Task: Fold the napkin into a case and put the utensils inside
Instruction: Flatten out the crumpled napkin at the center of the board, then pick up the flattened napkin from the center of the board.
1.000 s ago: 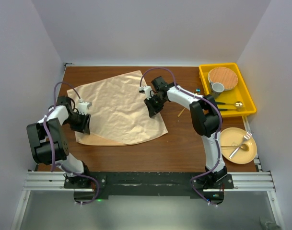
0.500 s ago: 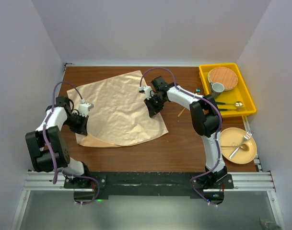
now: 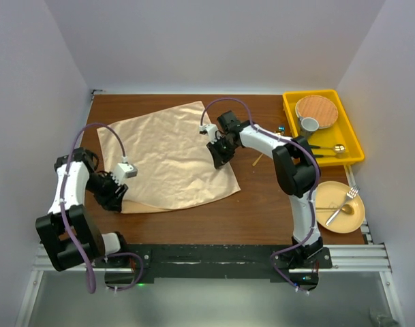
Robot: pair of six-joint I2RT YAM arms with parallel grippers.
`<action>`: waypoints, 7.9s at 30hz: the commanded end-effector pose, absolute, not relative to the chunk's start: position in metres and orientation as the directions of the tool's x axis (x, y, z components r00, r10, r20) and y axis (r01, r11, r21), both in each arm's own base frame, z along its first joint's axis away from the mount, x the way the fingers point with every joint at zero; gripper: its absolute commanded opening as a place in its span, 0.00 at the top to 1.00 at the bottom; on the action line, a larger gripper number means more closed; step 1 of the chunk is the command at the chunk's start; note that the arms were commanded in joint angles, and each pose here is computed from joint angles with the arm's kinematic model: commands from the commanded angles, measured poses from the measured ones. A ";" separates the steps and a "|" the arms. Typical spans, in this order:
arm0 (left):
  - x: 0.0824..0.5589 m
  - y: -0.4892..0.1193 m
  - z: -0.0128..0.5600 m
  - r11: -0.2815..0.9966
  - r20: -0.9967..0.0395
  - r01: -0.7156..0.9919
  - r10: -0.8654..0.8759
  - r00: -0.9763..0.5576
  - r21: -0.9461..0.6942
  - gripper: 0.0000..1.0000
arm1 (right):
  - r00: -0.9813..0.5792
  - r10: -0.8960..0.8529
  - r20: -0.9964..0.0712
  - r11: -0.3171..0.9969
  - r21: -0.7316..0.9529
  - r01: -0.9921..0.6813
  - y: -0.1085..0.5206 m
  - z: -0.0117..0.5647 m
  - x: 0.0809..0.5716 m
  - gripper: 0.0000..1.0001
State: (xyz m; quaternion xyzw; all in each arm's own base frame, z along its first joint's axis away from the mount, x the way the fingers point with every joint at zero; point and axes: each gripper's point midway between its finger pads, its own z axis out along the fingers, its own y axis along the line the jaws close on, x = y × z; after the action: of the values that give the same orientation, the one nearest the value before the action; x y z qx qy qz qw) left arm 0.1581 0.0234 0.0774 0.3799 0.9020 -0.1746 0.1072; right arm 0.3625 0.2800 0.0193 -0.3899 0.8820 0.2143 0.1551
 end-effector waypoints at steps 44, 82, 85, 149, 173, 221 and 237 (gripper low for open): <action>0.129 0.024 0.080 0.091 -0.305 0.971 0.952 -0.019 0.223 0.58 | -0.656 -0.702 -0.276 0.627 0.197 -0.754 0.244 -0.012 0.340 0.88; 0.369 -0.001 0.038 0.869 -0.483 0.458 0.326 -0.813 -0.185 0.55 | -0.716 -0.571 -0.402 0.625 0.353 -0.696 0.229 0.085 0.324 0.71; 0.383 -0.001 0.028 0.869 -0.457 0.465 0.349 -0.818 -0.169 0.56 | -0.720 -0.545 -0.429 0.650 0.326 -0.686 0.229 0.087 0.359 0.72; 0.600 0.049 0.103 0.965 -0.805 0.240 0.062 -0.590 -0.101 0.14 | -0.678 -0.112 -0.726 0.970 0.068 -0.234 0.155 0.049 0.607 0.64; 0.607 0.056 0.064 0.974 -0.751 0.210 0.073 -0.656 -0.089 0.16 | -0.748 -0.141 -0.649 0.963 0.087 -0.257 0.163 0.025 0.597 1.00; 0.653 0.039 0.104 0.959 -0.861 0.257 0.027 -0.507 -0.122 1.00 | -0.543 -0.137 -0.829 0.962 0.020 -0.272 0.177 0.110 0.651 1.00; 0.581 0.036 0.155 0.899 -0.880 0.428 0.125 -0.458 -0.095 1.00 | -0.596 -0.142 -0.790 0.923 0.112 -0.368 0.190 0.148 0.585 1.00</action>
State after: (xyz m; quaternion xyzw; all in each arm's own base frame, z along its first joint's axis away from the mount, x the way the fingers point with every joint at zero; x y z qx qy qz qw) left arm 0.5987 0.0338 0.1251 0.1176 0.8601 -0.1524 0.4724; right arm 0.6049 0.1788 0.0949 -0.1293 0.9008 0.1048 0.4011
